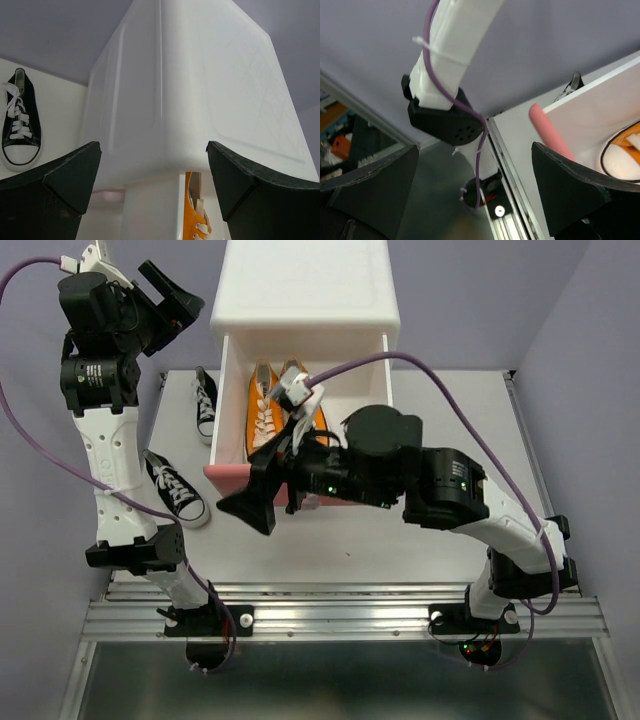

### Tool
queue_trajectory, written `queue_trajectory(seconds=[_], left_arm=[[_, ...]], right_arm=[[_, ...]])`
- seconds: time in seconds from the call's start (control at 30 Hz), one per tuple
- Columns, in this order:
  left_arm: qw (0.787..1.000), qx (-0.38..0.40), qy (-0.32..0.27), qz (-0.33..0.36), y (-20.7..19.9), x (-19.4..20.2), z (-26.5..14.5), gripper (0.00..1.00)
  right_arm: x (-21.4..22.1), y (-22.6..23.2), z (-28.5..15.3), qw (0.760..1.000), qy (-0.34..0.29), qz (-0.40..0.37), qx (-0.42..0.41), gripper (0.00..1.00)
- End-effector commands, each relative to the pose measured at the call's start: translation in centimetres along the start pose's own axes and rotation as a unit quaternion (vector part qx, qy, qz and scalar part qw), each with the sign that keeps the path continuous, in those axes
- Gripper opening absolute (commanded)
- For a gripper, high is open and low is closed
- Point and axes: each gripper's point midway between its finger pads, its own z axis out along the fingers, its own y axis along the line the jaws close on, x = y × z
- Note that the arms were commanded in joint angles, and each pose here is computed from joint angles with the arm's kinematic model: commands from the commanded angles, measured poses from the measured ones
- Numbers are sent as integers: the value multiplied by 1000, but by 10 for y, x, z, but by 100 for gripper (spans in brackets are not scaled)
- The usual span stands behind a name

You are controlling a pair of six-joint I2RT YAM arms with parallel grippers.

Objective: Place and organize the shoes in the shoe cabinet

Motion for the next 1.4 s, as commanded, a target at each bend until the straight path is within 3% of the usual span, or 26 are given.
queue_trajectory(seconds=[0.0,0.17,0.3,0.47,0.6,0.7,0.83,0.97,1.23,1.37], left_arm=[[999,16,-33,29,-15,-15,-10,99],[999,31,-16,38,-22,-4,1,99],[998,34,3,47,-22,9,13,99],[998,11,16,61,-8,20,29,99],[997,11,33,64,-11,35,41,99],[997,10,38,67,-12,41,49,99],[996,12,47,72,-14,50,57,99],[996,1,56,72,-10,59,64,99],[995,-14,65,72,-5,72,69,99],[995,-25,61,72,0,75,69,99]], right_arm=[[30,12,-9,997,52,-54,0,100],[63,24,-4,993,100,-62,-15,100],[107,21,-11,982,173,-71,4,100],[152,-11,-27,968,231,-67,69,100],[166,-38,-38,959,240,-63,140,100],[176,-60,-48,950,233,-48,200,100],[168,-77,-60,949,180,-14,259,100],[144,-104,-76,929,108,17,353,100],[129,-126,-84,888,40,20,457,100],[121,-124,-72,882,15,33,469,99]])
